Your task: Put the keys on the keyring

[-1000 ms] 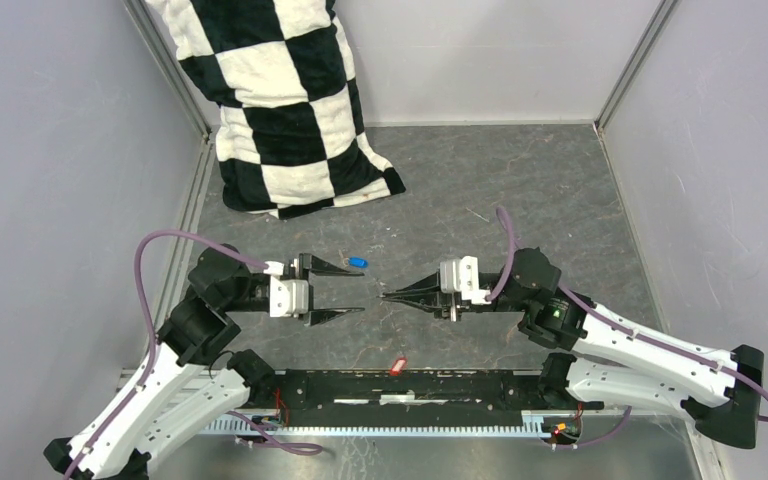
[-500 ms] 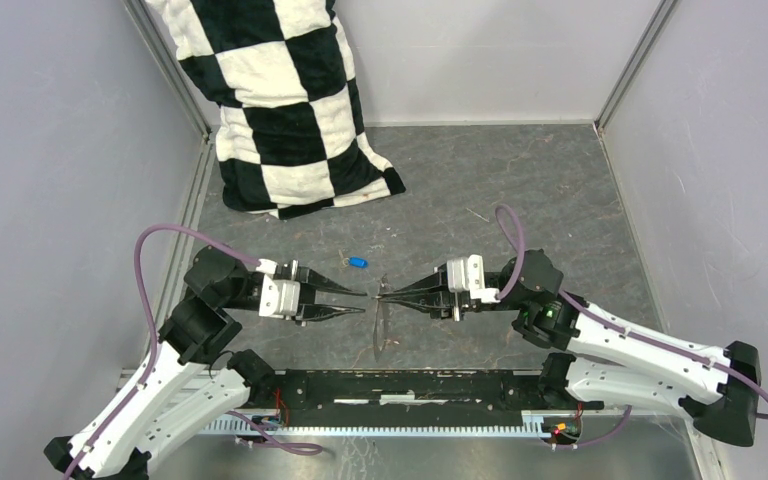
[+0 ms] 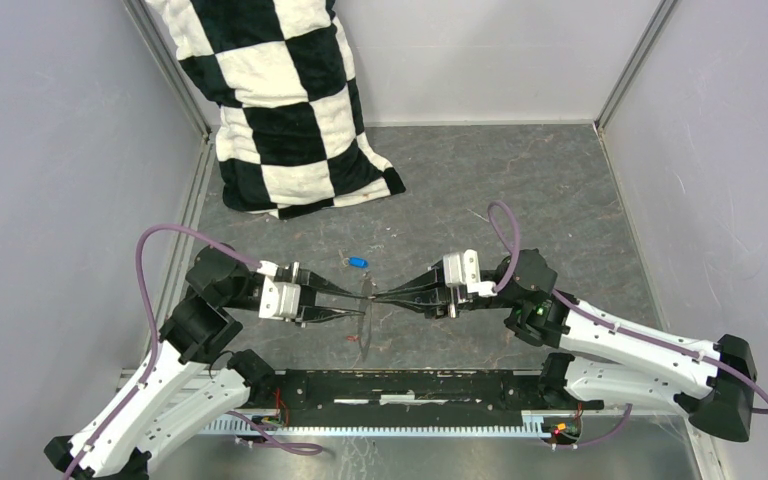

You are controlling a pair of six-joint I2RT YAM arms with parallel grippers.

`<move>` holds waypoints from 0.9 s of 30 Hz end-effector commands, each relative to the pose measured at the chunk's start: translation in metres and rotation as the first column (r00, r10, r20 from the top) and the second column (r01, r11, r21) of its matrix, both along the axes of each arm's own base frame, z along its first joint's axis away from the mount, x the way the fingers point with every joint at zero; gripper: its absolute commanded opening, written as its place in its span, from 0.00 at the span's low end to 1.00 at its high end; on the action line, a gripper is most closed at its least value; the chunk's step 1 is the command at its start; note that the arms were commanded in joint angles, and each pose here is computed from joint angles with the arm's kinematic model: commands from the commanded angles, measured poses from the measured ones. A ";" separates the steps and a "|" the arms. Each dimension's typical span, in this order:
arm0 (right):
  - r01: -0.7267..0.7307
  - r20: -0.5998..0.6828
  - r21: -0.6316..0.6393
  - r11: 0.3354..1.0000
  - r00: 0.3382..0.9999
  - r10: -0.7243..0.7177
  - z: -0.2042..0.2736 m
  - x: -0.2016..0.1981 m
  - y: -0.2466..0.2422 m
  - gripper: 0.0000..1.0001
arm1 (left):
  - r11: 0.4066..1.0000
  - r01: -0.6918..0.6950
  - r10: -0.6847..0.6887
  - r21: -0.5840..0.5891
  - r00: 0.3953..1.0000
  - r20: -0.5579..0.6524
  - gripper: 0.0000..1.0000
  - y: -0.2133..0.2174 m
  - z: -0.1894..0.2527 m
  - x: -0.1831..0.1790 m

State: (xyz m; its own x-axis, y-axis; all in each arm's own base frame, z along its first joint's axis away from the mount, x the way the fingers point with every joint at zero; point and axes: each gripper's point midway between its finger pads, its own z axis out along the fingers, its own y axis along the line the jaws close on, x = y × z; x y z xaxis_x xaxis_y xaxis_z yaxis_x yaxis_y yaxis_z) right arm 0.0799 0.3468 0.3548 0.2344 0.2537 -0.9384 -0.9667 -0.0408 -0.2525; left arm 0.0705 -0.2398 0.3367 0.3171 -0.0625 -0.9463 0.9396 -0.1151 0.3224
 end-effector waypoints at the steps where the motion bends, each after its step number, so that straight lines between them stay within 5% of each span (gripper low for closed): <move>1: -0.023 0.030 0.078 0.997 0.999 0.021 0.021 -0.006 -0.004 0.00 | 1.000 -0.023 0.023 0.004 0.999 0.046 0.31 0.001 -0.003 0.005; 9: -0.050 0.024 0.093 0.994 0.999 0.048 0.020 -0.010 -0.001 0.00 | 0.999 -0.039 0.039 -0.003 0.999 -0.016 0.27 -0.003 -0.004 0.010; 15: -0.060 -0.008 0.085 0.995 0.998 0.061 0.017 -0.011 -0.001 0.00 | 0.998 -0.053 0.053 -0.016 0.998 -0.026 0.43 -0.004 0.000 0.012; 27: -0.028 -0.021 0.047 0.999 0.999 0.029 0.009 -0.003 0.003 0.00 | 0.999 -0.036 0.035 -0.032 0.999 -0.032 0.39 -0.004 0.007 0.009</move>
State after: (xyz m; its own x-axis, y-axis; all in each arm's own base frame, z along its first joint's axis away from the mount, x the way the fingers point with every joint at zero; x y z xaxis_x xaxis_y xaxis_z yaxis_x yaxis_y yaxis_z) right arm 0.0743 0.3516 0.3488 0.1756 0.2684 -0.9472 -0.9749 -0.0860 -0.2052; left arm 0.0816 -0.2436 0.3330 0.2941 -0.0530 -0.9543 0.9520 -0.0725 0.2974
